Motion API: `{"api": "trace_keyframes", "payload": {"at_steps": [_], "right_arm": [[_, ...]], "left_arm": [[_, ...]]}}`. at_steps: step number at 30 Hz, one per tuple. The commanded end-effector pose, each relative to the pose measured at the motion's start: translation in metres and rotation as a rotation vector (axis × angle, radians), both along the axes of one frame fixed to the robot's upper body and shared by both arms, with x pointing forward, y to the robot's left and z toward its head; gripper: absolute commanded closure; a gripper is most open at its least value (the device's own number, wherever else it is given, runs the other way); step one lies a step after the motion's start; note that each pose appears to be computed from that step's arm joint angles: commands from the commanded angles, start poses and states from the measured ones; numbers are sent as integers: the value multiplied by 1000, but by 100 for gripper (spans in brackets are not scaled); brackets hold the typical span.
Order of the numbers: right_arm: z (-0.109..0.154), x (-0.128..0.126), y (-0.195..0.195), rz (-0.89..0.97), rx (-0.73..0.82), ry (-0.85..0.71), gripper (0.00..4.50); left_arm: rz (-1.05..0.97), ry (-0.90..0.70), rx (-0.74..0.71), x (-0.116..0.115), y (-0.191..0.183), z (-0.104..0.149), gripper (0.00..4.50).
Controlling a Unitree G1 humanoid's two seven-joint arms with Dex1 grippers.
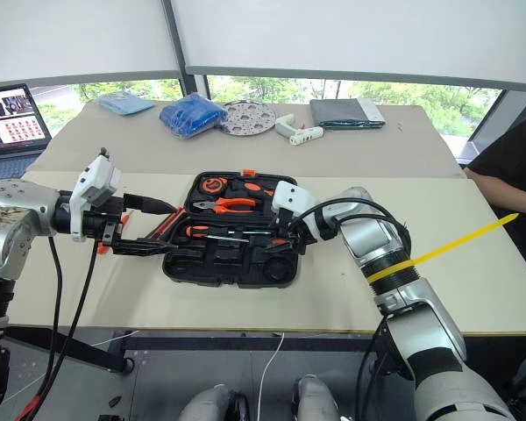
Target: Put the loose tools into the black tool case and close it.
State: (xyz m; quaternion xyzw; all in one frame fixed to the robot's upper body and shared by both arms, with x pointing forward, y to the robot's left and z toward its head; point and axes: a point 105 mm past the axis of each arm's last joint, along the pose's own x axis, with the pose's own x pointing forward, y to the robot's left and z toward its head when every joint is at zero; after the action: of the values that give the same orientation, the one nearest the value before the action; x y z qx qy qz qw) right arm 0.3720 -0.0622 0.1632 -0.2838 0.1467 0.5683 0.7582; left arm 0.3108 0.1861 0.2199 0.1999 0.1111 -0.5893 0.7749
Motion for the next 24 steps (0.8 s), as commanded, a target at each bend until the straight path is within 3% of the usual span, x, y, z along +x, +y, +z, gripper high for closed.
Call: {"api": "trace_keyframes", "payload": {"at_steps": [1,2,8,16,20,24], "right_arm": [[15,2,7,-9,51,-38,231],[12,3,8,-12,53,-35,248],[-7,5,15,-20,22,-30,447],[-54,1,10,14,-178,-53,447],[-46,8,12,-41,-106,-87,447],[-6,2,22,-35,124,-104,447]], "left_arm": [[-12,-62,-2,1,-2,14,0],[-12,-63,-2,2,-2,14,0],[-11,-65,-2,3,-3,14,0],[-3,-67,1,5,-2,12,0],[20,-63,-5,5,2,9,0],[69,-52,-14,2,9,4,0]]}}
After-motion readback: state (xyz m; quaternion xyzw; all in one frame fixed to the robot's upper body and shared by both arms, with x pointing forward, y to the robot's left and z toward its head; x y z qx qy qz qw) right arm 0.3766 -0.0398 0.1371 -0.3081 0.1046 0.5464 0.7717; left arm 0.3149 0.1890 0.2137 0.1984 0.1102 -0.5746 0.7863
